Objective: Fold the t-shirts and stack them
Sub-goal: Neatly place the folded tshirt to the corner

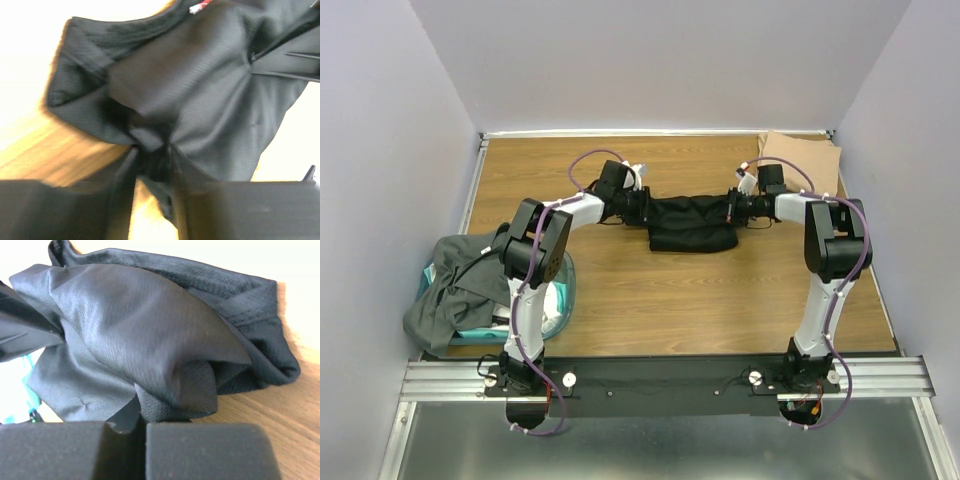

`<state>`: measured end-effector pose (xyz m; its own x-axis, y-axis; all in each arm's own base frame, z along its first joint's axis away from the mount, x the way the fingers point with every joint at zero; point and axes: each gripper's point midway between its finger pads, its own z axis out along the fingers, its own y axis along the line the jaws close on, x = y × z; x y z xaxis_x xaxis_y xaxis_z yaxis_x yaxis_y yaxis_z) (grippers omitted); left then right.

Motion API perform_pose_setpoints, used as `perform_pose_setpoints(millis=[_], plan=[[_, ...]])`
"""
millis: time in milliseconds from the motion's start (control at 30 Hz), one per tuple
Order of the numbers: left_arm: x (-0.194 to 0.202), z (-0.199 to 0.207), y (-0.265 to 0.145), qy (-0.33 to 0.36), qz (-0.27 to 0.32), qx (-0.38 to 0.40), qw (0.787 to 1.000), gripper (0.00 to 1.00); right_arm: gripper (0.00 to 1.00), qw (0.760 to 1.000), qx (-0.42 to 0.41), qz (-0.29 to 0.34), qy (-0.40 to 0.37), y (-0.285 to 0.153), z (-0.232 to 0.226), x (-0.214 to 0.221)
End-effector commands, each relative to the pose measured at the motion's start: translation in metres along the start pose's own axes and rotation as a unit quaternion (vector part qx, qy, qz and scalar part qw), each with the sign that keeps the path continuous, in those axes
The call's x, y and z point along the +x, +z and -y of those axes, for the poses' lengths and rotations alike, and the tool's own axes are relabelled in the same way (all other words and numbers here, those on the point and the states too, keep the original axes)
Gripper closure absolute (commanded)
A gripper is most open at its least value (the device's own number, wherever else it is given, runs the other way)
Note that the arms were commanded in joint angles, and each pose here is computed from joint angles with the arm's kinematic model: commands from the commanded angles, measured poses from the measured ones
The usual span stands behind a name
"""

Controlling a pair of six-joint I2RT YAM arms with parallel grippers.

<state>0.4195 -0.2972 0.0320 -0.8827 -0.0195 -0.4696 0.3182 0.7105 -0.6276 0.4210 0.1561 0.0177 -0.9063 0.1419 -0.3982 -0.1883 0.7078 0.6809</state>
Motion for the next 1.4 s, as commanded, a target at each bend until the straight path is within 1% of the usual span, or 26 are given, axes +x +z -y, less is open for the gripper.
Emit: perform_pose_setpoints(millis=[0,33,67,100,167,200,267,300,367,400,633,700,833,867,967,1033,1100,1133,1367], plan=[[0.028,-0.018,-0.006,-0.015,-0.041,-0.044,0.998,0.48,0.99,0.994,0.103,-0.025,0.023,-0.003,0.035,0.021],[0.021,-0.013,-0.011,-0.011,-0.032,-0.040,0.999,0.43,1.00,0.994,0.108,-0.018,0.017,-0.006,0.034,0.015],[0.016,-0.011,-0.014,-0.009,-0.026,-0.038,0.999,0.33,1.00,0.993,0.117,-0.006,0.008,-0.012,0.031,0.002],[0.008,-0.004,-0.021,-0.003,-0.015,-0.034,0.999,0.28,1.00,0.991,0.130,0.001,-0.002,-0.014,0.032,-0.005],[0.000,0.001,-0.028,0.002,-0.005,-0.030,1.000,0.25,1.00,0.989,0.144,0.015,-0.018,-0.022,0.029,-0.022],[-0.007,0.005,-0.036,0.009,0.006,-0.026,1.000,0.25,0.99,0.986,0.161,0.021,-0.032,-0.028,0.029,-0.035],[-0.013,0.008,-0.042,0.014,0.015,-0.026,0.999,0.24,1.00,0.982,0.180,0.027,-0.045,-0.034,0.029,-0.049],[-0.014,0.007,-0.044,0.015,0.015,-0.028,0.999,0.24,1.00,0.980,0.188,0.033,-0.054,-0.038,0.025,-0.063],[-0.017,0.005,-0.049,0.019,0.019,-0.029,0.999,0.24,1.00,0.973,0.216,0.035,-0.067,-0.045,0.032,-0.074],[-0.014,0.002,-0.050,0.019,0.016,-0.031,0.999,0.24,1.00,0.970,0.223,0.045,-0.082,-0.047,0.030,-0.089],[0.004,-0.017,-0.054,0.007,0.005,-0.047,0.999,0.24,1.00,0.949,0.284,0.071,-0.114,-0.062,0.044,-0.142],[0.006,-0.020,-0.055,0.005,0.006,-0.051,0.999,0.24,1.00,0.946,0.290,0.083,-0.120,-0.064,0.045,-0.160],[0.011,-0.025,-0.057,0.000,0.004,-0.058,0.998,0.24,1.00,0.935,0.312,0.107,-0.129,-0.079,0.055,-0.190],[0.011,-0.026,-0.057,0.000,0.004,-0.059,0.998,0.24,1.00,0.932,0.315,0.119,-0.134,-0.086,0.051,-0.202],[0.012,-0.027,-0.058,-0.002,0.004,-0.062,0.998,0.24,1.00,0.926,0.327,0.131,-0.134,-0.095,0.061,-0.216],[0.013,-0.028,-0.058,-0.004,0.003,-0.064,0.998,0.23,0.99,0.924,0.326,0.145,-0.138,-0.099,0.058,-0.229],[0.017,-0.030,-0.057,-0.007,-0.002,-0.065,0.998,0.24,1.00,0.919,0.334,0.164,-0.133,-0.116,0.065,-0.243],[0.018,-0.031,-0.057,-0.008,-0.004,-0.066,0.998,0.24,1.00,0.916,0.336,0.165,-0.146,-0.120,0.066,-0.248],[0.029,-0.036,-0.057,-0.016,-0.016,-0.074,0.997,0.24,1.00,0.908,0.336,0.206,-0.142,-0.156,0.060,-0.271]])
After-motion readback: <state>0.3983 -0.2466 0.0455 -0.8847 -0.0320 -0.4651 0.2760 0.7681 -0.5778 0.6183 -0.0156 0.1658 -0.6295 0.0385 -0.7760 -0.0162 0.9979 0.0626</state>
